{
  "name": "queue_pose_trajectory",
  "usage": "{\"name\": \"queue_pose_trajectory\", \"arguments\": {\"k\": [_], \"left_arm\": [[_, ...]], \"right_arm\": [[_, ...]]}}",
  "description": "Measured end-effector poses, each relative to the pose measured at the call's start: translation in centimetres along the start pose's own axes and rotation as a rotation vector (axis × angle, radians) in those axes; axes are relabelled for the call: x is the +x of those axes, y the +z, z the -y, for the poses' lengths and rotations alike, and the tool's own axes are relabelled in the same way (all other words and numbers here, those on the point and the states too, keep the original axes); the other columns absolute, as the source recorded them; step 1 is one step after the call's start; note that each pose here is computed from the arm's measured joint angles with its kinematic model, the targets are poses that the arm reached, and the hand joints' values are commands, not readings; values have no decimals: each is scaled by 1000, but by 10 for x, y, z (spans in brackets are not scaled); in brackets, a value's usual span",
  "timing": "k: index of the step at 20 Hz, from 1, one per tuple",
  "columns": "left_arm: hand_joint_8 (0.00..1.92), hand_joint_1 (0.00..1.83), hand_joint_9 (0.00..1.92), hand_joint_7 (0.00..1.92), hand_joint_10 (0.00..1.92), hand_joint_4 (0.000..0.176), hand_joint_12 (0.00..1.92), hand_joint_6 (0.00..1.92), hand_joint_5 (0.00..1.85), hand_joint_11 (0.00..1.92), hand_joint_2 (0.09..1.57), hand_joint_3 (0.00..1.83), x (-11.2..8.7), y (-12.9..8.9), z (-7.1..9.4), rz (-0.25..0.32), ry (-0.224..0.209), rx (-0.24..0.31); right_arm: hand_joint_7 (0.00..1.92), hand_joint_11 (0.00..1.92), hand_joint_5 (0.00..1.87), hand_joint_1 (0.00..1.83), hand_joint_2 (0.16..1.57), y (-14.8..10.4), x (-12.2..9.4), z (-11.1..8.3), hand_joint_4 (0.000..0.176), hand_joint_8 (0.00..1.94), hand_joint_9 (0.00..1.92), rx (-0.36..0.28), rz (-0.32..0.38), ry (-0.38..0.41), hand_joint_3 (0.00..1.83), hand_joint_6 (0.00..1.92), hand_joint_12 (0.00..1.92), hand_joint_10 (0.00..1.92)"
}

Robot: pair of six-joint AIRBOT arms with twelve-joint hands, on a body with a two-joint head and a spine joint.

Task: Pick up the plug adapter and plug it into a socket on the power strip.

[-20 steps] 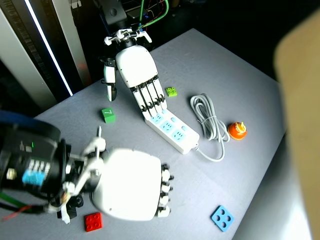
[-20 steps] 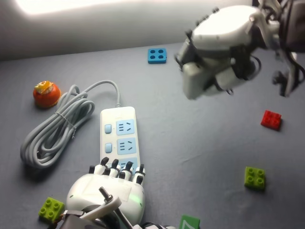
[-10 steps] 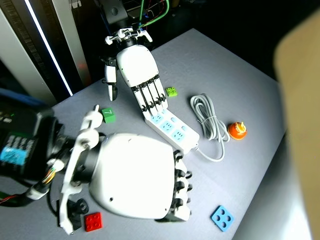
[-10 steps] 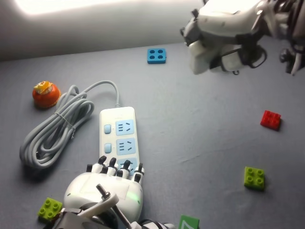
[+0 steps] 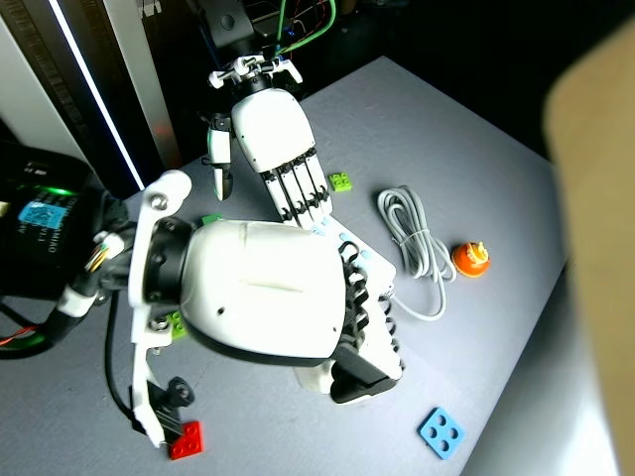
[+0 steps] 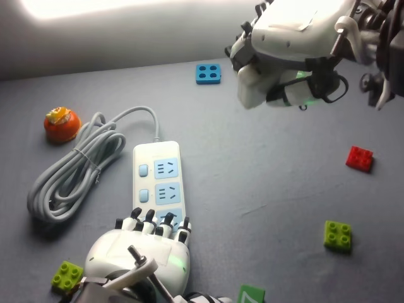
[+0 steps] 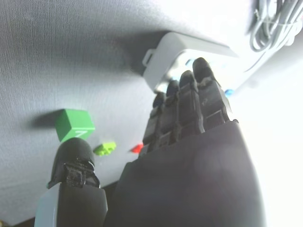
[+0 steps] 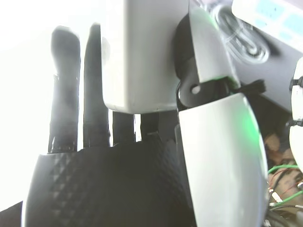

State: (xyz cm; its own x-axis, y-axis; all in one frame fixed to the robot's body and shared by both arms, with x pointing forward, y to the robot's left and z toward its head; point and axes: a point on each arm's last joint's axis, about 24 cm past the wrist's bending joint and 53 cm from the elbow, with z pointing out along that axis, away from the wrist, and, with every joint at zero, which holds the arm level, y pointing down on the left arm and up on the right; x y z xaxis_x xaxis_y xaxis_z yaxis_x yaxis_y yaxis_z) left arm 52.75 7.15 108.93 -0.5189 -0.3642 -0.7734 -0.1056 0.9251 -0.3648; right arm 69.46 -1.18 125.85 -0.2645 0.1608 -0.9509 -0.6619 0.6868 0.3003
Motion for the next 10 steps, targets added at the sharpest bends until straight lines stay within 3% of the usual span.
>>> {"name": "queue_pose_trajectory", "arguments": {"k": [2, 5, 6, 8, 9, 10], "left_arm": [[1, 49, 43, 36, 1, 0, 313, 1, 21, 0, 1219, 0, 2, 0, -1, -4, 1, -3], [0, 56, 47, 42, 1, 0, 315, 0, 15, 0, 1219, 2, 1, 0, -1, -1, 2, -2], [1, 59, 47, 44, 1, 0, 294, 3, 24, 0, 1213, 0, 1, 0, -2, -2, -7, -3], [5, 44, 38, 35, 5, 0, 227, 4, 20, 0, 1219, 1, 3, 0, -3, -2, -38, -5], [3, 36, 36, 32, 3, 0, 210, 2, 18, 0, 1222, 2, 4, -1, -3, -3, -33, -4], [3, 44, 41, 35, 4, 0, 204, 3, 21, 0, 1219, 0, 4, -1, -3, -4, -19, -3]], "right_arm": [[896, 637, 813, 1237, 1187, 0, -2, -2, 0, 1376, 755, -15, 3, 27, 1, 1019, 1629, 1280], [919, 655, 849, 1244, 1172, -11, -19, -19, 0, 1336, 780, -122, 64, 51, 0, 975, 1606, 1265], [916, 650, 853, 1244, 1171, -13, -22, -25, 0, 1341, 777, -161, 62, 99, 0, 970, 1603, 1264], [910, 637, 896, 1248, 1163, -11, -16, -27, 0, 1351, 766, -172, 27, 162, 0, 896, 1599, 1254], [897, 636, 888, 1245, 1168, -5, -13, -27, 0, 1376, 755, -152, 5, 197, 1, 904, 1620, 1270], [826, 606, 796, 1326, 1206, 1, -13, -26, 0, 1377, 701, -122, -5, 206, 1, 982, 1658, 1523]]}}
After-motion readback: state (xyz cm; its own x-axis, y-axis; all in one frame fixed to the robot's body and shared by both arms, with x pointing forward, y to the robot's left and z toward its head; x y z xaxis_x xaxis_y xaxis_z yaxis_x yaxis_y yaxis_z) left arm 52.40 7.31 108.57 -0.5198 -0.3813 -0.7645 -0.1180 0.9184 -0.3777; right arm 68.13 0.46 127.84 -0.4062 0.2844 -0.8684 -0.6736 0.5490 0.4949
